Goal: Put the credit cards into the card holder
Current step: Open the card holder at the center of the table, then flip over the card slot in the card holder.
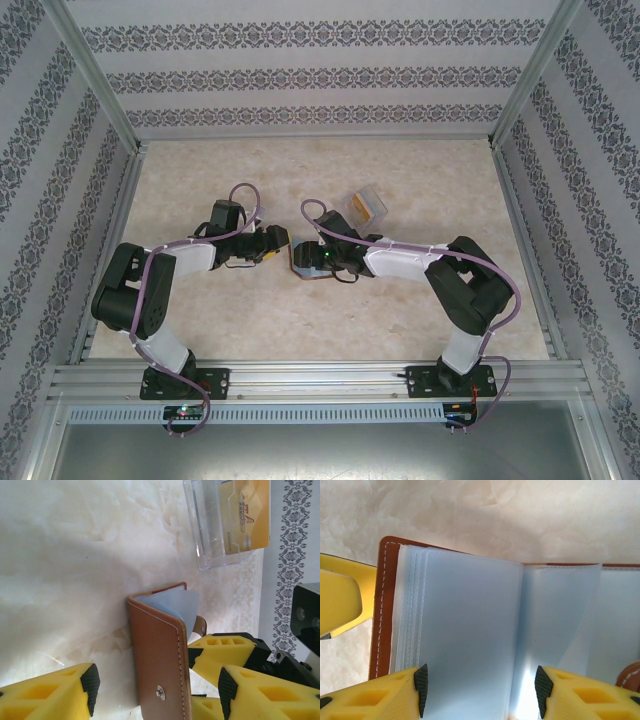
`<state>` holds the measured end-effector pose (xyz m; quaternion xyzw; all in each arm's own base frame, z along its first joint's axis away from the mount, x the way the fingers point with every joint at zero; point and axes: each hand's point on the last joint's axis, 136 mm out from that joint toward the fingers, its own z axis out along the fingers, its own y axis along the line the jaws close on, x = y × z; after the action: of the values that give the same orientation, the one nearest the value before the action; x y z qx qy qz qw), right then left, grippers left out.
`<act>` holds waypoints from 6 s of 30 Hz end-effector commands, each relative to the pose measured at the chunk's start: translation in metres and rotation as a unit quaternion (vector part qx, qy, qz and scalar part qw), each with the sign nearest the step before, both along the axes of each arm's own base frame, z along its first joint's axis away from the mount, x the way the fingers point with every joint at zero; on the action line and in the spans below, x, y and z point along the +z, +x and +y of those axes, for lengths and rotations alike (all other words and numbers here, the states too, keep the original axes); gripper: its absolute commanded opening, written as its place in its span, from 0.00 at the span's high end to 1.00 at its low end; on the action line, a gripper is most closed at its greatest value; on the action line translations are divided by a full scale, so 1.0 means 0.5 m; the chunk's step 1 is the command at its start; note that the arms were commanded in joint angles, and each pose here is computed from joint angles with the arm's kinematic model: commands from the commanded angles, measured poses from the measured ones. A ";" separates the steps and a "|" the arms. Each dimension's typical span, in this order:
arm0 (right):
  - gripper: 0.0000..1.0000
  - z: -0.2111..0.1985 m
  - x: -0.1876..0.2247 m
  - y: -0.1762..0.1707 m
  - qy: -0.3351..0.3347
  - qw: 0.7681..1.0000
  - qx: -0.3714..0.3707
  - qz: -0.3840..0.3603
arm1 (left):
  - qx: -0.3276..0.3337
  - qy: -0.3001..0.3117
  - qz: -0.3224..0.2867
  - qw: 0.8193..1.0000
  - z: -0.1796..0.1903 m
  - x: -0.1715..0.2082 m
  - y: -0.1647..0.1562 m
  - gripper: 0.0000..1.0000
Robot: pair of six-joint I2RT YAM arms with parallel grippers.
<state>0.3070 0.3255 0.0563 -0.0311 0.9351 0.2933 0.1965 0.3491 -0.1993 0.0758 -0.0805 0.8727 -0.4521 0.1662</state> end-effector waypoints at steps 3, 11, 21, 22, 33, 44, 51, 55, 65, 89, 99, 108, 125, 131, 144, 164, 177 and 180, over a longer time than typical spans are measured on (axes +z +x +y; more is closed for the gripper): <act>0.38 -0.005 -0.013 -0.001 -0.002 1.000 -0.001 0.010 | -0.009 -0.020 -0.017 1.000 -0.007 0.010 0.007 0.38; 0.38 -0.009 -0.019 -0.004 -0.001 1.000 -0.004 0.013 | -0.017 -0.012 -0.007 1.000 -0.006 -0.013 0.001 0.59; 0.39 -0.006 -0.017 -0.001 0.004 1.000 -0.004 0.013 | -0.033 -0.013 -0.009 0.999 -0.017 -0.014 -0.001 0.66; 0.39 -0.004 -0.015 -0.001 0.006 1.000 -0.003 0.013 | -0.033 -0.012 -0.009 0.999 -0.017 -0.015 -0.001 0.67; 0.38 -0.029 0.017 -0.001 0.003 1.000 -0.012 -0.027 | -0.060 0.022 -0.007 0.998 -0.020 -0.022 -0.024 1.00; 0.19 -0.036 0.102 -0.028 -0.028 0.990 0.017 -0.136 | -0.048 0.025 0.006 0.999 -0.017 -0.017 -0.020 1.00; 0.22 0.042 0.089 -0.033 -0.024 0.994 0.043 -0.100 | -0.046 0.025 0.010 0.999 -0.016 -0.011 -0.019 1.00; 0.23 0.042 0.046 -0.018 -0.052 0.996 0.019 -0.075 | -0.047 0.021 0.013 0.999 -0.018 -0.011 -0.024 1.00; 0.31 -0.038 -0.014 -0.003 -0.133 0.988 -0.040 -0.065 | -0.046 0.022 0.016 0.999 -0.018 -0.012 -0.022 1.00; 0.21 -0.051 -0.039 -0.006 -0.088 0.996 -0.021 0.015 | -0.034 0.025 0.025 0.999 -0.015 -0.023 -0.011 0.79; 0.02 -0.057 -0.052 -0.015 -0.240 0.971 0.022 -0.012 | -0.005 -0.009 0.016 1.000 0.002 -0.004 0.006 0.22; 0.02 -0.024 -0.061 -0.026 -0.247 0.968 0.052 -0.019 | 0.009 0.014 0.029 0.999 0.022 -0.033 0.007 0.14; 0.03 -0.054 0.050 0.001 -0.195 0.978 -0.001 -0.078 | -0.015 0.156 0.060 0.986 0.064 -0.129 -0.032 0.55; 0.22 -0.033 0.030 -0.021 -0.138 0.989 0.029 -0.037 | -0.018 0.159 0.059 0.985 0.066 -0.131 -0.035 0.55; 0.42 -0.015 -0.009 -0.028 -0.125 0.991 0.041 -0.006 | -0.017 0.154 0.056 0.986 0.063 -0.128 -0.035 0.54; 0.36 -0.031 -0.044 -0.034 -0.124 0.992 0.030 0.018 | -0.015 0.148 0.058 0.987 0.059 -0.126 -0.029 0.54; 0.35 -0.041 -0.033 -0.030 -0.101 0.995 0.009 0.016 | -0.015 0.144 0.061 0.988 0.057 -0.128 -0.031 0.55; 0.34 -0.057 -0.033 -0.027 -0.109 0.994 0.002 0.012 | -0.015 0.143 0.060 0.988 0.058 -0.126 -0.033 0.55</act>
<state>0.2886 0.3089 0.0349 -0.0636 0.9634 0.2026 0.1637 0.3382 -0.1736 0.0287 -0.0660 0.9296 -0.3377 0.1321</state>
